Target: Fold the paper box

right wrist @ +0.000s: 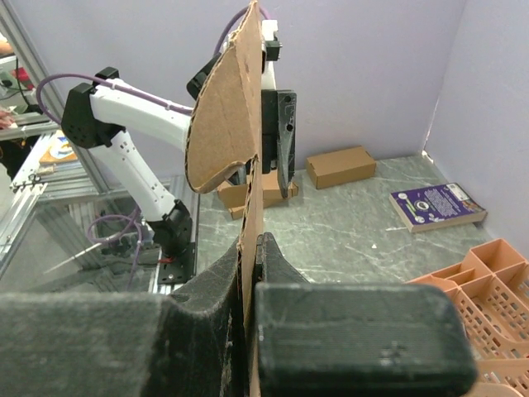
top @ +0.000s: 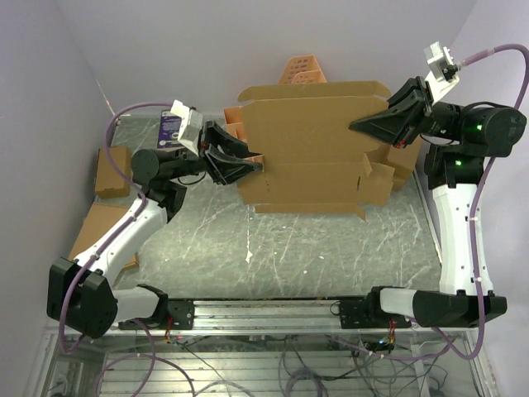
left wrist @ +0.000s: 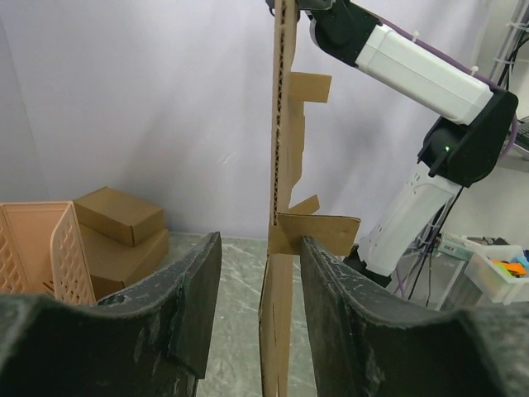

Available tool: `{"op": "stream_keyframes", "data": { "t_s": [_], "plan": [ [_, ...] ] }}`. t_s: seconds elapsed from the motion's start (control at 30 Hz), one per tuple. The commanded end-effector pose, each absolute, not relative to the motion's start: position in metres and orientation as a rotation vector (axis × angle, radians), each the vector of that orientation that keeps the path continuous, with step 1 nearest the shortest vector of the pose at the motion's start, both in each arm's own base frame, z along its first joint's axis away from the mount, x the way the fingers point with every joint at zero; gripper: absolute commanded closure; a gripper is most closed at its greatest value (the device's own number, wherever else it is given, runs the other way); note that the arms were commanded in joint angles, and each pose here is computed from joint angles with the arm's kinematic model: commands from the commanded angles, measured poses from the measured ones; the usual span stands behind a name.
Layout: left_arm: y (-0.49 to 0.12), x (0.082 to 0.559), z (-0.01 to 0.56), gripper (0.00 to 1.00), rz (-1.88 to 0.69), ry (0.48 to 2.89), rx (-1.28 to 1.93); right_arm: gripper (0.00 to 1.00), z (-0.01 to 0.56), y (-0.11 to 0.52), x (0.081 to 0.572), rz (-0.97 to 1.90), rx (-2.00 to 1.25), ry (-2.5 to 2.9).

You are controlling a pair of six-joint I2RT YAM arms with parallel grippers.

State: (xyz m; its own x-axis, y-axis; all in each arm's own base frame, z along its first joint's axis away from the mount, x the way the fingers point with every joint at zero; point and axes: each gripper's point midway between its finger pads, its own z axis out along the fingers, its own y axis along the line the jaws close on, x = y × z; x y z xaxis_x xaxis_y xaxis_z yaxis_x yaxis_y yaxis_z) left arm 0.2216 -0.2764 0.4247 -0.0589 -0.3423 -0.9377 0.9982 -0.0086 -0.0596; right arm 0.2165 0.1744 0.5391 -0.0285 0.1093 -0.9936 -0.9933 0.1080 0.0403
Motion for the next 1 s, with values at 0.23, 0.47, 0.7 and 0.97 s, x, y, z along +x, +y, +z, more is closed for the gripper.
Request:
{"op": "stream_keyframes", "data": {
  "t_s": [0.23,0.47,0.7,0.97],
  "plan": [
    [-0.287,0.22,0.445,0.5,-1.368,0.948,0.88,1.0,0.54,0.177,0.211,1.201,-1.041,1.187],
    [-0.294,0.214,0.449,0.61,-1.415,0.903,0.89,1.0,0.537,0.178,0.21,1.211,-1.044,1.19],
    [-0.296,0.208,0.448,0.93,-1.468,0.883,0.904,1.0,0.536,0.178,0.21,1.213,-1.046,1.191],
    [-0.295,0.206,0.45,0.93,-1.466,0.872,0.905,1.0,0.536,0.178,0.209,1.212,-1.048,1.19]
  ]
}}
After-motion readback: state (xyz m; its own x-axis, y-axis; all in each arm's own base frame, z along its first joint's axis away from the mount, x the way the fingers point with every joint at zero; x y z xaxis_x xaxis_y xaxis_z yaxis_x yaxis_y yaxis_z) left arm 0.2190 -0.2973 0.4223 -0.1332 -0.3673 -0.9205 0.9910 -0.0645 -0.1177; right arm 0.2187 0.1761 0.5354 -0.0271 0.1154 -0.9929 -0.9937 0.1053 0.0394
